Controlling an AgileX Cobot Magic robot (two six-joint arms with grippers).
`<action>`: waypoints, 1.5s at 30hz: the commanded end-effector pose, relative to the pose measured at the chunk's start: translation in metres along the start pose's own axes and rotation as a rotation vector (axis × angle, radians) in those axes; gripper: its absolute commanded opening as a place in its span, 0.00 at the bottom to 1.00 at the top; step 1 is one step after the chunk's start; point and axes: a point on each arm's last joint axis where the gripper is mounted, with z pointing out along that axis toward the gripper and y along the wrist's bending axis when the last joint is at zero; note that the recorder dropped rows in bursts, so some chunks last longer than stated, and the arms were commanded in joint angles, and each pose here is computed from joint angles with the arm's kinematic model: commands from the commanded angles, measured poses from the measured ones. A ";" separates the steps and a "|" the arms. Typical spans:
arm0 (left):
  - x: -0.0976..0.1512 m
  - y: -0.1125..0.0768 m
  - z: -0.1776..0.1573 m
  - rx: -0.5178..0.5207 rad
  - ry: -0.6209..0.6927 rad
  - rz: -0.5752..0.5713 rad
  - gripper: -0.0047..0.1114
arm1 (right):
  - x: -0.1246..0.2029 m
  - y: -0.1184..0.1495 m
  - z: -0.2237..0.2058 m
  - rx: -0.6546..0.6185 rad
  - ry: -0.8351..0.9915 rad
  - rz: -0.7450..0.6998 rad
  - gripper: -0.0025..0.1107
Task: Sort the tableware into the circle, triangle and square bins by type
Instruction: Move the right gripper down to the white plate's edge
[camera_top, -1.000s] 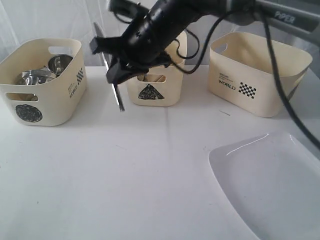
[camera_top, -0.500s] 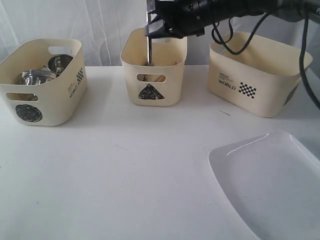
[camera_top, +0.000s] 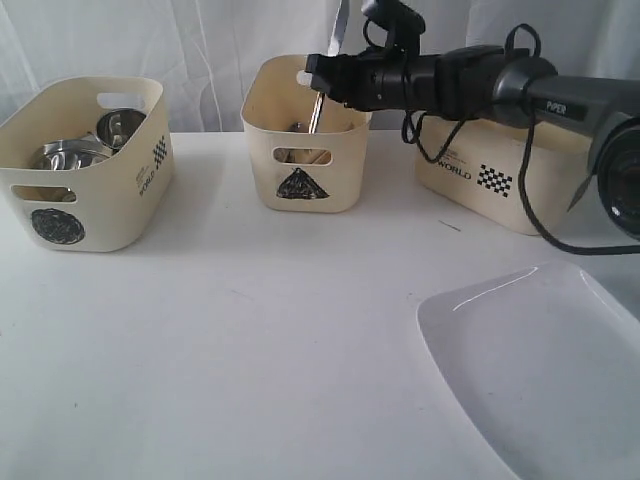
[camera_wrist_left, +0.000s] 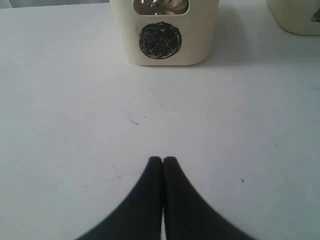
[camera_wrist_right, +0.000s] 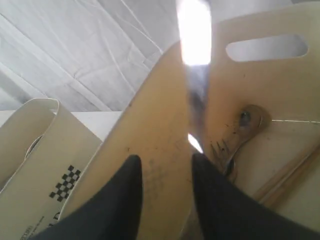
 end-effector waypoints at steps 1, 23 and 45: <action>0.001 0.000 0.000 0.001 -0.003 -0.005 0.04 | -0.015 0.004 -0.011 -0.028 -0.017 0.001 0.42; 0.001 0.000 0.000 0.001 -0.003 -0.005 0.04 | 0.024 -0.092 -0.279 0.381 0.910 -0.221 0.06; 0.001 0.000 0.000 0.001 -0.003 -0.005 0.04 | 0.086 -0.174 -0.212 0.275 0.877 -0.431 0.56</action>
